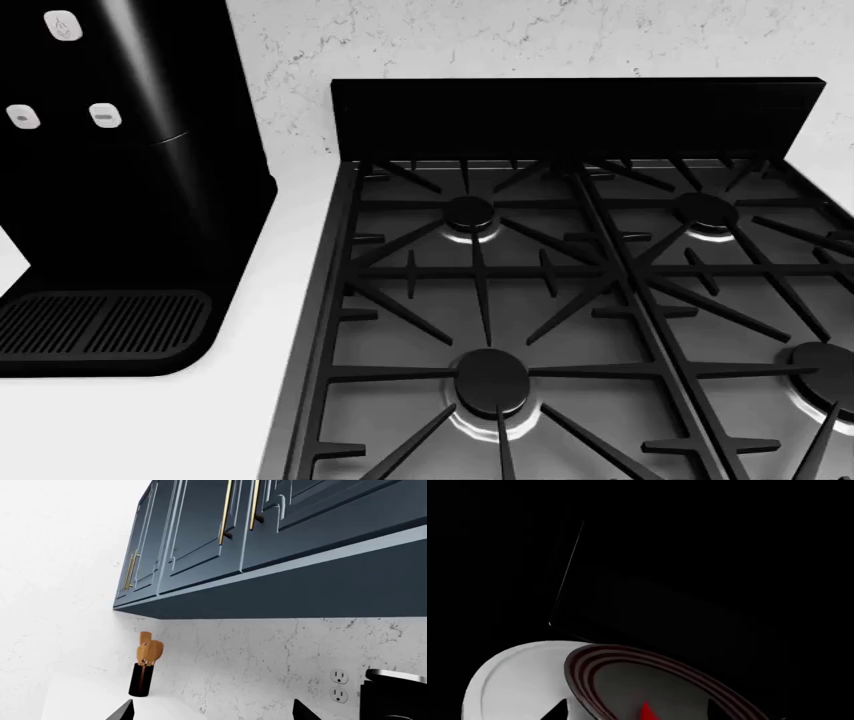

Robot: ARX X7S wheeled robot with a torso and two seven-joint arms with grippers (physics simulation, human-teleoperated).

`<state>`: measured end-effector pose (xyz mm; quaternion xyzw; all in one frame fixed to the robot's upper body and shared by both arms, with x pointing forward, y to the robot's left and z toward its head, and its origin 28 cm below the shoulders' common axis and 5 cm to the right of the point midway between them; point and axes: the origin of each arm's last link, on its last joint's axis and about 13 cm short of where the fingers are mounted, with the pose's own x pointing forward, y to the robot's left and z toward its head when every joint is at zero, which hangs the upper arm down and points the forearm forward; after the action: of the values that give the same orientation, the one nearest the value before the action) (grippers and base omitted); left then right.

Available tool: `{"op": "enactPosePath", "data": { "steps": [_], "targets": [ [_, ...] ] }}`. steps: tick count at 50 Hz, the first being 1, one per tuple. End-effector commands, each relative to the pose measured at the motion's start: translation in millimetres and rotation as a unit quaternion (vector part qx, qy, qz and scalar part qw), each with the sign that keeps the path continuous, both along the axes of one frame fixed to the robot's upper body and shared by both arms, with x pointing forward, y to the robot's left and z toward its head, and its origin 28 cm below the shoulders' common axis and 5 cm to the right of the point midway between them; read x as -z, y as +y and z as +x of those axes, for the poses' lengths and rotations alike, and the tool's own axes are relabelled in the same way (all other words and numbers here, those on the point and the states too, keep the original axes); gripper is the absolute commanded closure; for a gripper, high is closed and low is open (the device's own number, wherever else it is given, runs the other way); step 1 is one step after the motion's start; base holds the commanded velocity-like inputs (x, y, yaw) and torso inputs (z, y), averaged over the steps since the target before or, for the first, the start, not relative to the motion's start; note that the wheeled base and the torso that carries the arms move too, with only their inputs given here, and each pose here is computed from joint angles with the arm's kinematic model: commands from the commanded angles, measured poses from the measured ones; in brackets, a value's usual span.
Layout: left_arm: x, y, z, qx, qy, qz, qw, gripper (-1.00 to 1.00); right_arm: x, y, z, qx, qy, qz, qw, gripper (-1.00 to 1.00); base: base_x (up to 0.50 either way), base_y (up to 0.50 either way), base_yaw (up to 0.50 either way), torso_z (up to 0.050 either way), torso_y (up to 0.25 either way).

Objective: Pick the chili pepper from the counter and place it in the microwave.

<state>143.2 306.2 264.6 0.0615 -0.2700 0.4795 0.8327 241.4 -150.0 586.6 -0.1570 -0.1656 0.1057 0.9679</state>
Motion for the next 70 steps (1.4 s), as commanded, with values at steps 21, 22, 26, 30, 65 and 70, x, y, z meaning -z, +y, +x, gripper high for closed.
{"op": "enactPosePath", "data": {
  "steps": [21,22,26,30,65,70],
  "targets": [
    [-0.6,-2.8,1.2,0.005,0.000,0.003,1.000,-1.00,45.7,10.6,-64.8,-0.062,-0.070,-0.045,0.995,-1.00,0.00,0.00,0.00,0.000,0.000],
    [-0.6,-2.9,1.3,0.005,0.000,0.002,1.000,-1.00,49.2,10.5,-67.0,-0.064,-0.073,-0.045,0.994,-1.00,0.00,0.00,0.00,0.000,0.000],
    [-0.9,-3.7,1.8,0.006,0.000,0.003,1.000,-1.00,64.7,10.7,-77.2,-0.073,-0.084,-0.049,0.993,-1.00,0.00,0.00,0.00,0.000,0.000],
    [-0.4,-4.1,1.6,0.007,0.001,0.004,1.000,-1.00,73.1,6.9,-77.1,-0.077,-0.096,-0.048,0.991,-1.00,0.00,0.00,0.00,0.000,0.000],
    [7.7,-9.6,-5.2,0.011,0.002,0.006,1.000,-1.00,252.5,-40.0,-88.5,-0.028,-0.128,-0.030,0.991,-1.00,0.00,0.00,0.00,0.000,0.000],
    [8.7,-10.6,-4.8,0.013,0.003,0.005,1.000,-1.00,257.1,-46.2,-91.9,-0.013,-0.123,-0.026,0.992,-1.00,0.00,0.00,0.00,0.000,0.000]
  ]
}}
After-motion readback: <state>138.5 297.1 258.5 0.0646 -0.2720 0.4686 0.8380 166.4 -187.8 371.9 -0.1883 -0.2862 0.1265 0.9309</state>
